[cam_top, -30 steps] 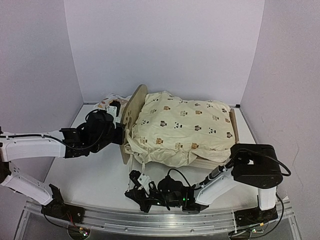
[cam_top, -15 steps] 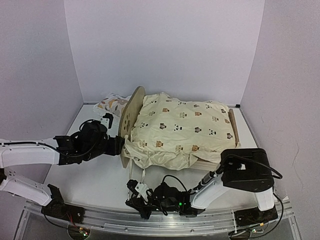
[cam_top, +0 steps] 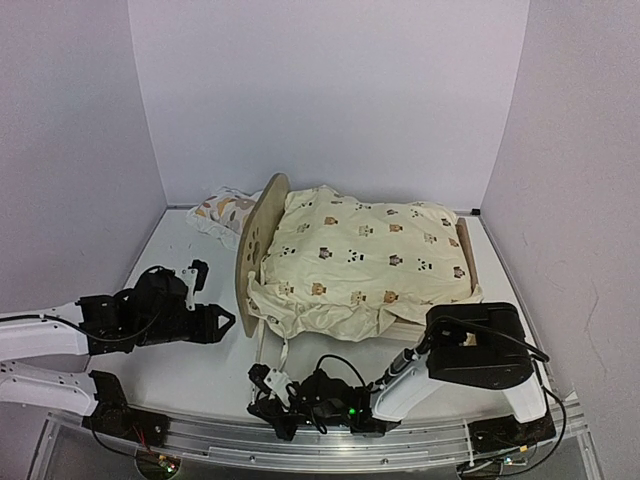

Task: Set up the pet bed

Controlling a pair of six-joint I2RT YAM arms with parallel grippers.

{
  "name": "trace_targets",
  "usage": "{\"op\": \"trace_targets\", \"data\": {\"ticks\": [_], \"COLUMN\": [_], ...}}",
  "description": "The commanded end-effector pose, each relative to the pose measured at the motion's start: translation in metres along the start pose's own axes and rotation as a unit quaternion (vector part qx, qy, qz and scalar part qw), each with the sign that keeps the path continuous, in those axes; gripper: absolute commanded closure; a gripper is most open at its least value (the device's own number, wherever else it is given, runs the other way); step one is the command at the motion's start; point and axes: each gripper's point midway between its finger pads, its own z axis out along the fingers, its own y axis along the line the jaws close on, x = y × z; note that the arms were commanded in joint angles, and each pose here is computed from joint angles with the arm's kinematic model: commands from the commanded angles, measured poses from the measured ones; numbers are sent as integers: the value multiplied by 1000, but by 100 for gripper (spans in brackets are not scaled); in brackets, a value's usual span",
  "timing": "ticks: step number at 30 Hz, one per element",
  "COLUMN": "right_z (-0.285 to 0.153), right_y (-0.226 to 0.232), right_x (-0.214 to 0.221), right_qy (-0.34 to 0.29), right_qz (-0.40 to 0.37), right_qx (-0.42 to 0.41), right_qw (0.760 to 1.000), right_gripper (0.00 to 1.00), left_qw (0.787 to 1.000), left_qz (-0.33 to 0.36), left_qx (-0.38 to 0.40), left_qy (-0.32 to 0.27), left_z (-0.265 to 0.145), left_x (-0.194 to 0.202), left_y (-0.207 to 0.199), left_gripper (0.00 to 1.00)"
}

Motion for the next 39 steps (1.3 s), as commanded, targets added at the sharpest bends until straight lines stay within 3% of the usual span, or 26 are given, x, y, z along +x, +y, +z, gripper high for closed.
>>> {"op": "trace_targets", "data": {"ticks": [1,11,19,28,33,35,36,37,39], "right_z": [6,12,11,7,8,7,7,5,-1], "right_y": [17,18,15,13,14,15,15,16,13], "right_x": [4,9,7,1,1,1,0,0,0], "right_qy": [5,8,4,-3,-3,-1,-2,-2,0], "right_qz": [-1,-13,-20,-25,-21,-19,-19,-20,-21], "right_qx": [-30,-33,-25,-15,-18,-21,-22,-22,-16], "right_qw": [1000,999,999,1000,1000,1000,1000,1000,1000], "right_gripper": [100,100,100,100,100,100,96,86,58], "left_qw": [994,975,969,965,963,963,964,966,969], "left_qz": [-22,-10,-10,-14,-15,-10,-10,-10,-12], "left_qx": [92,179,178,173,171,172,169,164,155], "left_qy": [55,131,171,198,207,206,204,202,195], "left_z": [-2,23,28,29,33,35,36,37,38], "left_x": [26,72,96,119,126,127,127,126,123], "left_y": [-30,-59,-60,-52,-50,-51,-51,-49,-47], "left_gripper": [46,51,62,66,73,84,91,98,100]}}
